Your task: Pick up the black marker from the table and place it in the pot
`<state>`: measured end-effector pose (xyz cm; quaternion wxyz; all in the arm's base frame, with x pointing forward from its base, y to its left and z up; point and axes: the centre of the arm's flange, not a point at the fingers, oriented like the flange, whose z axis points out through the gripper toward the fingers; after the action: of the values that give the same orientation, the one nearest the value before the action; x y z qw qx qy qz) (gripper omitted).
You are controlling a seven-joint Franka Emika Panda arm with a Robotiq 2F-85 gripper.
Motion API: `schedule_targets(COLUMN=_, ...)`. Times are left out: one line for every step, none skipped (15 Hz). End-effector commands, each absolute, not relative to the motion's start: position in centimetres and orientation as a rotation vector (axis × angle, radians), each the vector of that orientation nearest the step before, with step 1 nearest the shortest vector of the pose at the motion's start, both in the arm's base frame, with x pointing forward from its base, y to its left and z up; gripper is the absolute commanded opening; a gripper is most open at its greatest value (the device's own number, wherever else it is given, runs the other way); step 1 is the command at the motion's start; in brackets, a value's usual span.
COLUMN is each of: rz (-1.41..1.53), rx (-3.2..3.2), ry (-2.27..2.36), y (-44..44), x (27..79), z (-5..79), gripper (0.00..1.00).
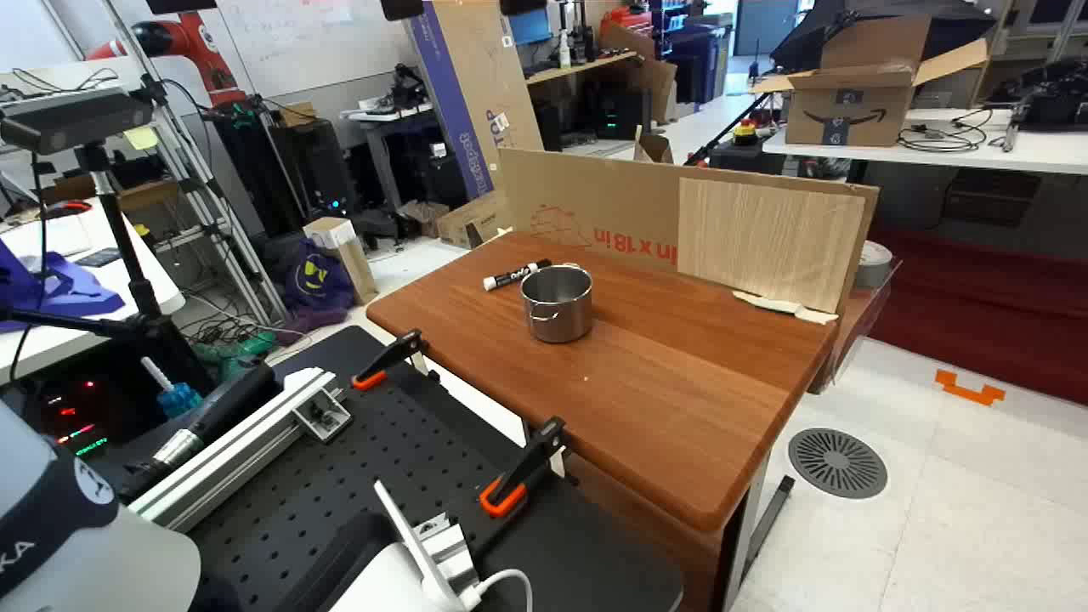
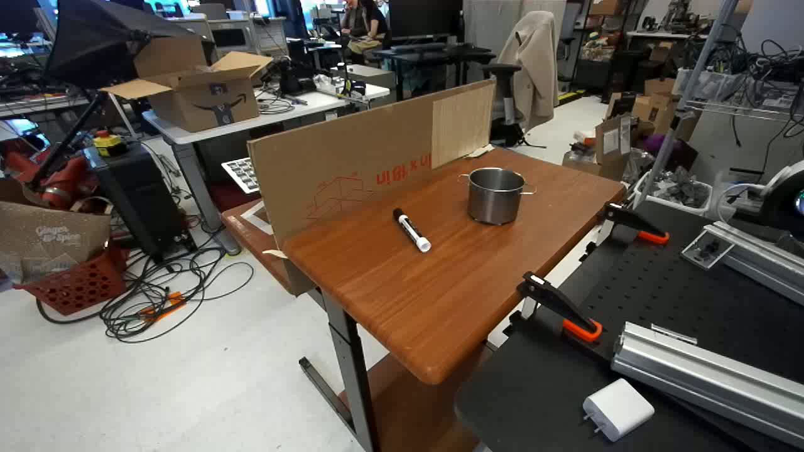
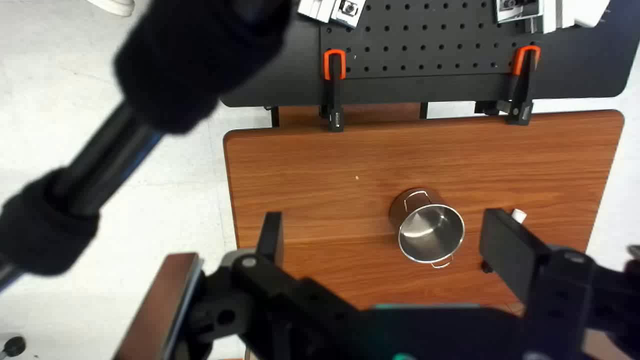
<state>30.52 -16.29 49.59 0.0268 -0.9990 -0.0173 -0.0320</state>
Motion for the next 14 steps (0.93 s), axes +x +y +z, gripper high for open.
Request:
schedule_targets(rz=-0.1, rx=-3.086, ry=-0.053, y=-16.3, x=30.5, z=49.6, gripper=1.0)
schedule_targets(rz=-0.101, rx=-3.086, ry=-0.053, y=-16.3, x=30.5, z=49.6, gripper=1.0)
schedule_targets(rz=-0.101, rx=-3.086, ry=-0.053, y=-16.3, x=30.5, z=49.6, gripper=1.0)
schedule_targets(rz=-0.101, rx=-3.086, ry=-0.053, y=-16.3, x=30.5, z=49.6, gripper=1.0)
schedule_targets(rz=-0.101, rx=-3.086, ry=-0.053, y=-16.3, x=30.5, z=49.6, gripper=1.0)
schedule_targets(rz=-0.101, rx=-3.086, ry=-0.053, y=-16.3, x=30.5, z=49.6, gripper=1.0)
schedule_targets(rz=-0.101, rx=-3.086, ry=-0.053, y=-16.3, x=30.5, z=49.6, gripper=1.0)
schedule_targets(rz=-0.101, rx=-3.086, ry=-0.053, y=-16.3, x=30.5, z=49.6, gripper=1.0)
schedule_targets(rz=-0.101, rx=-3.086, ry=-0.053, y=-16.3, x=30.5, z=49.6, gripper=1.0)
schedule_targets(rz=-0.101, rx=-3.086, ry=-0.053, y=-16.3, x=30.5, z=49.6, gripper=1.0)
schedule_targets(rz=-0.101, rx=-3.086, ry=-0.053, y=-16.3, x=30.5, z=49.6, gripper=1.0)
schedule_targets(rz=-0.101, rx=-3.086, ry=-0.053, y=-16.3, x=30.5, z=49.6, gripper=1.0)
schedule_targets(rz=-0.081, rx=-3.081, ry=-0.073, y=-16.1, x=30.7, z=49.6, gripper=1.0)
schedule_targets(rz=-0.073, rx=-3.079, ry=-0.035, y=-15.5, x=31.6, z=49.6, gripper=1.0)
